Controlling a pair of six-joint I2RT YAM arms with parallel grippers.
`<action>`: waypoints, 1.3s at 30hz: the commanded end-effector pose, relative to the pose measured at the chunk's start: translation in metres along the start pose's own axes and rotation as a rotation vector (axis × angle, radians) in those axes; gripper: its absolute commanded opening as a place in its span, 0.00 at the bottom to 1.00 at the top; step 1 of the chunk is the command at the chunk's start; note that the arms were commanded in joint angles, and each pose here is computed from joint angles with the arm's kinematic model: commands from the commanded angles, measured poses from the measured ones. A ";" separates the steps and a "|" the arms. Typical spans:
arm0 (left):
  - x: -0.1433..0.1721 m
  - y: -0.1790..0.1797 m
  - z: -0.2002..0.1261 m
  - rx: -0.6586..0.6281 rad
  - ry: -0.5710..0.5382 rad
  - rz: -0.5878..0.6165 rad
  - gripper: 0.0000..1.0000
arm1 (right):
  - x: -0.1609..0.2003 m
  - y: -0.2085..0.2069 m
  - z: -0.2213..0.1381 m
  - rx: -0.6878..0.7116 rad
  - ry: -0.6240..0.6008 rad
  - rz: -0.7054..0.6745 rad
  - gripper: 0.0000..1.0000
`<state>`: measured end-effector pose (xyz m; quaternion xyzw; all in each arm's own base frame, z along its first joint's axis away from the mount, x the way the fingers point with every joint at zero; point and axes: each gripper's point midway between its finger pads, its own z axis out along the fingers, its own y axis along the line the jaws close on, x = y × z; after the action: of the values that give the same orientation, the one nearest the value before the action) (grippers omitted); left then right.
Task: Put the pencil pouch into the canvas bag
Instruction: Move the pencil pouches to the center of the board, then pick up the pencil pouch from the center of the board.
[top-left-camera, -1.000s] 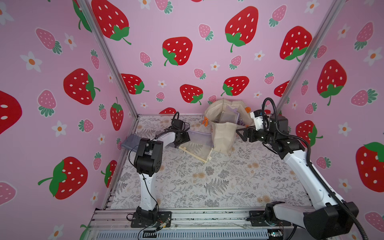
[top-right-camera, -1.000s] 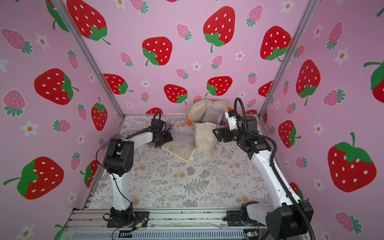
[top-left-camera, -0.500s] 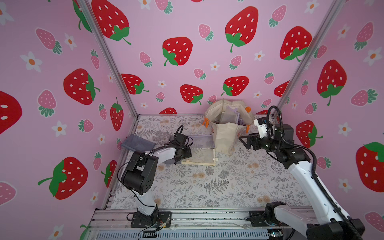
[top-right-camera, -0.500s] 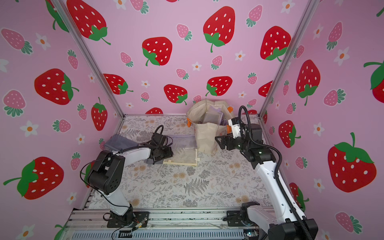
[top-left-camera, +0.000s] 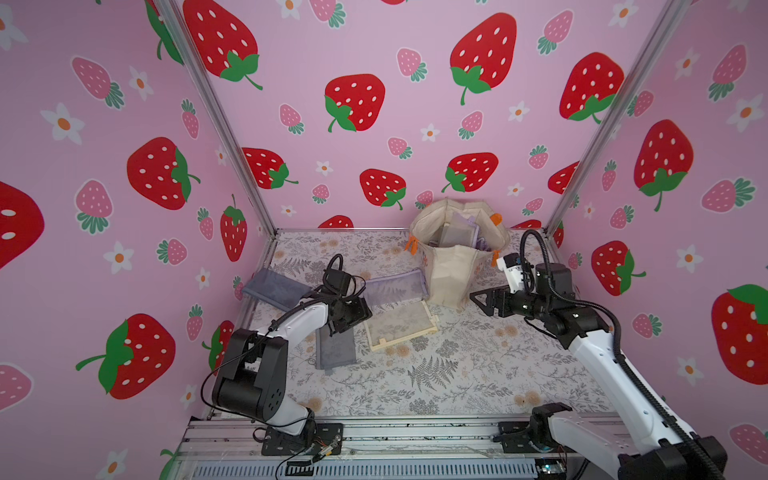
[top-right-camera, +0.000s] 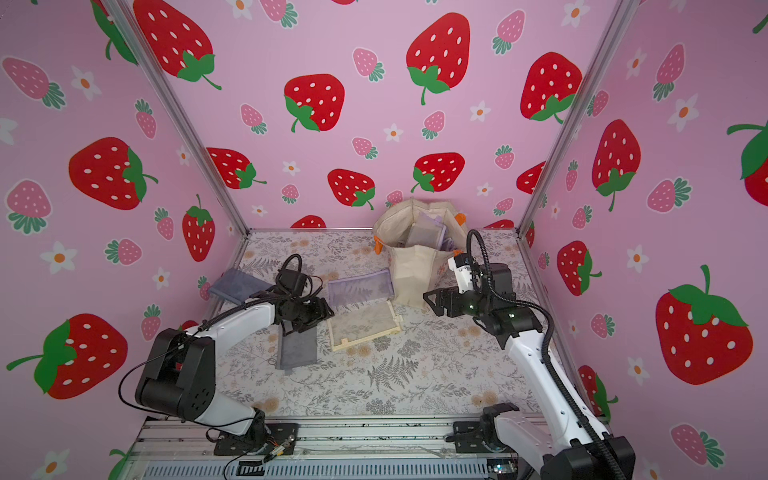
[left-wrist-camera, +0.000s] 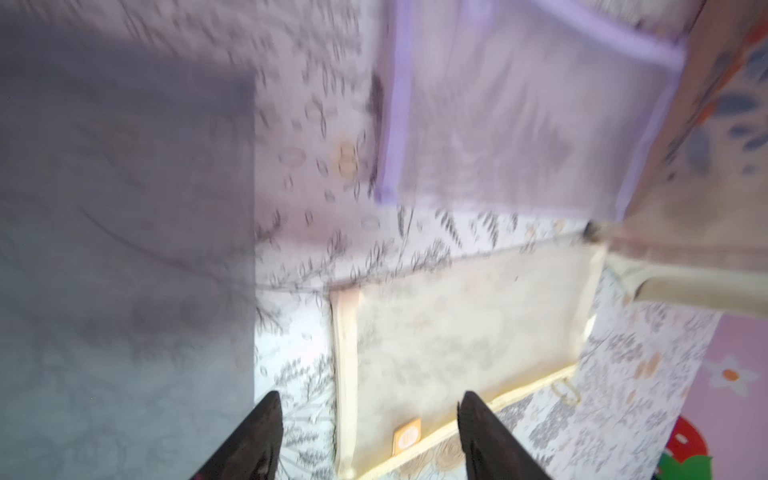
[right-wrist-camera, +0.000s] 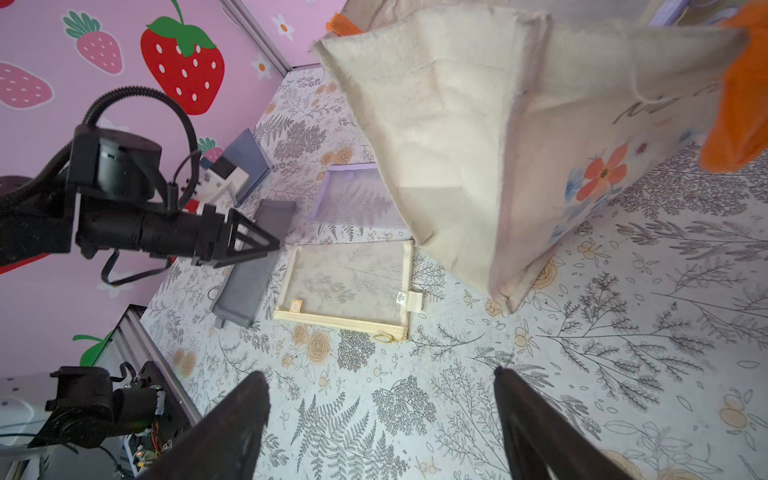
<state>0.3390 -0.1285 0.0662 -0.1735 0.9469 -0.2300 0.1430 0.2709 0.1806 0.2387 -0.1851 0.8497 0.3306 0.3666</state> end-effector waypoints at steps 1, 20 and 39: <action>-0.022 -0.015 0.012 0.118 0.013 -0.055 0.68 | -0.003 0.008 -0.003 0.011 -0.011 -0.020 0.86; -0.054 -0.013 0.079 0.212 -0.024 -0.258 0.23 | 0.000 0.017 0.012 0.018 0.023 -0.056 0.86; -0.043 -0.049 -0.009 0.081 -0.104 0.255 0.00 | -0.001 0.029 0.010 -0.048 0.016 -0.099 0.86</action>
<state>0.3996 -0.1486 0.0731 -0.1571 0.9234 -0.2880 0.1993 0.2633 0.2015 0.2271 -0.2107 0.8560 0.3148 0.3519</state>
